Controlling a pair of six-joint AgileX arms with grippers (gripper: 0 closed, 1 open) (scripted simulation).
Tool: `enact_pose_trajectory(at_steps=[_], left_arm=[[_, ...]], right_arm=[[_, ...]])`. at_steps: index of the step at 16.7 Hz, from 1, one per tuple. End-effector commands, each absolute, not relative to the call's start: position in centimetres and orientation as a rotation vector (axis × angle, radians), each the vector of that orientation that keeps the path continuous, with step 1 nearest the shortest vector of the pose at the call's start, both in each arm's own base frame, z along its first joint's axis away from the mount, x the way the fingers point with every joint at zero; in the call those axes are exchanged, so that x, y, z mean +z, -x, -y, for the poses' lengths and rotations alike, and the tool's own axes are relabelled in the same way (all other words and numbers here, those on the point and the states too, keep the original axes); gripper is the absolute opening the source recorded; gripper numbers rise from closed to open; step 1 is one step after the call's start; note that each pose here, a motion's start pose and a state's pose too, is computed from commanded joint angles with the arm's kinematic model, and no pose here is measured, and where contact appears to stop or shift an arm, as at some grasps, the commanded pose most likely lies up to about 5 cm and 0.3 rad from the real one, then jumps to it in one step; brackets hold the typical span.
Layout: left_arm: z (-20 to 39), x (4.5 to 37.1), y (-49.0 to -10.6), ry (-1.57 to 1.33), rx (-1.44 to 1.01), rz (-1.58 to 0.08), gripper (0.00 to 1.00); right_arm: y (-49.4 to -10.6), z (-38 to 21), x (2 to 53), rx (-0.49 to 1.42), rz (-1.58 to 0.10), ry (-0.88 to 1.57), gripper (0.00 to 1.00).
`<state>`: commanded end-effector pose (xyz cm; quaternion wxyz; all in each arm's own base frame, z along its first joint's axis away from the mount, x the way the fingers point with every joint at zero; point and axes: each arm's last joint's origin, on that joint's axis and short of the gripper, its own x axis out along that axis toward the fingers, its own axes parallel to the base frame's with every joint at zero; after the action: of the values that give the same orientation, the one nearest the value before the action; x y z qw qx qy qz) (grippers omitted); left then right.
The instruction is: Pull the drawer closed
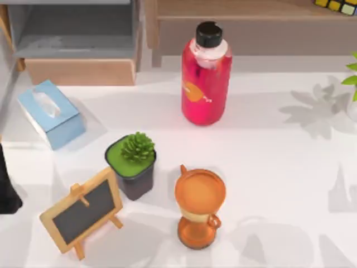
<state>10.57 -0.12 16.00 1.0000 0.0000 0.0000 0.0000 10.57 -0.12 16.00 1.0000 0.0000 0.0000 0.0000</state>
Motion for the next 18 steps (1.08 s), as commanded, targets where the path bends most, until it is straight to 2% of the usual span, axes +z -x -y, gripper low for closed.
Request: enact_pose_trajectory(at_steps=[3, 8, 13, 18], left_arm=[[0.1, 16.2, -10.6, -0.001, 0.001, 0.005, 1.00], [0.7, 18.7, -11.8, -0.002, 0.003, 0.023, 1.00], [2.1, 21.3, -15.4, 0.001, -0.001, 0.014, 1.00], [4.3, 22.1, -19.7, 0.000, -0.001, -0.001, 1.00]], right_arm=[[-10.6, 0.1, 16.0, 0.000, 0.000, 0.000, 1.00], [-10.6, 0.1, 16.0, 0.000, 0.000, 0.000, 1.00], [-10.6, 0.1, 16.0, 0.000, 0.000, 0.000, 1.00], [-10.6, 0.1, 16.0, 0.000, 0.000, 0.000, 1.00]])
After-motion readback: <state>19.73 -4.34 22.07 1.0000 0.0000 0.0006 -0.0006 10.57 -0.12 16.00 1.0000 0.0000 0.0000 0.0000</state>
